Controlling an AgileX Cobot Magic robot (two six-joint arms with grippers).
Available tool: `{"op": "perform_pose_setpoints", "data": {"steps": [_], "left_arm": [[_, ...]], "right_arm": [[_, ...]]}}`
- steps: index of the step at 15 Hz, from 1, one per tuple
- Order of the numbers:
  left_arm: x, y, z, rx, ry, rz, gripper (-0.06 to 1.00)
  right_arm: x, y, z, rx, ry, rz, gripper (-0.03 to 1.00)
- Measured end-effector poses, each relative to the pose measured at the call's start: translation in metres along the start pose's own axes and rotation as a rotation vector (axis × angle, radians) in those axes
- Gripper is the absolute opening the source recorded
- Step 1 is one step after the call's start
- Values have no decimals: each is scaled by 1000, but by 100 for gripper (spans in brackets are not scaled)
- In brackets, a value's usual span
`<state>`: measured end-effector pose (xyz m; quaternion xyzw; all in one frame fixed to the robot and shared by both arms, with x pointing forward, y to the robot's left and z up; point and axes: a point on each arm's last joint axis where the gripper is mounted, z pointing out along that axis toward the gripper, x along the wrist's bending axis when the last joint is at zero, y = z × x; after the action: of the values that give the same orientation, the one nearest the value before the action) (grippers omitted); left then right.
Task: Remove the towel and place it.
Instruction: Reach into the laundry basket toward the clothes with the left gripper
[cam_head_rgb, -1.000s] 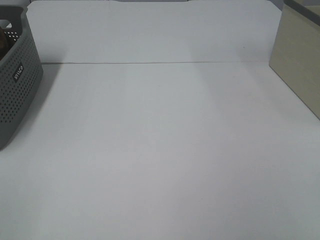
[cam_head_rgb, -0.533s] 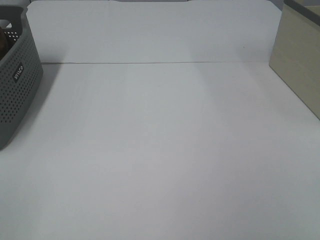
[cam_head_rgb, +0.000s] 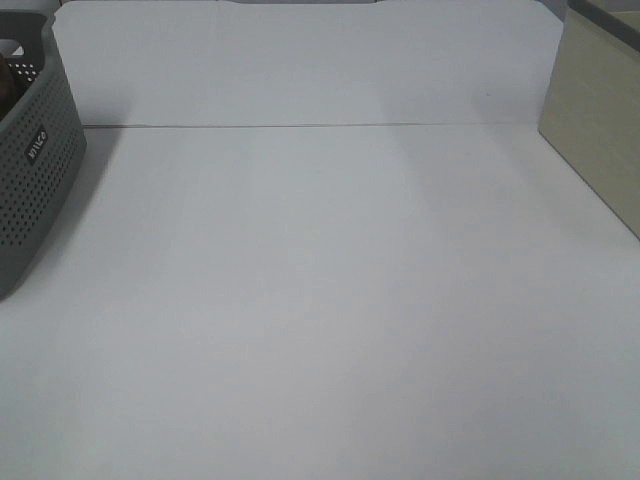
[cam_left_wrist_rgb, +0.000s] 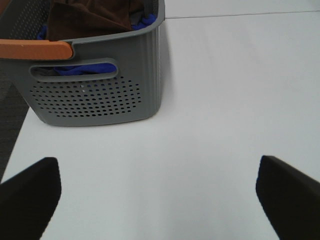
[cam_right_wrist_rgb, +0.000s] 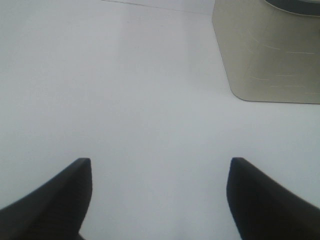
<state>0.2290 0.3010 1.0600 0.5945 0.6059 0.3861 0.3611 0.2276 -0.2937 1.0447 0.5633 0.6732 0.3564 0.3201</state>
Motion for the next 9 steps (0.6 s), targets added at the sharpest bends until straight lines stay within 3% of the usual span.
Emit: {"op": "perform_pose_setpoints", "data": {"steps": [3,5,9], "left_arm": [[3,39,-16,114,12,147,99],[4,84,-19,122,5,257,99],[11,159,13,212,18,511,99]], "right_arm": [[0,0,0,0,0,0,73],[0,0,0,0,0,0,73],[0,0,0,0,0,0,73]]}}
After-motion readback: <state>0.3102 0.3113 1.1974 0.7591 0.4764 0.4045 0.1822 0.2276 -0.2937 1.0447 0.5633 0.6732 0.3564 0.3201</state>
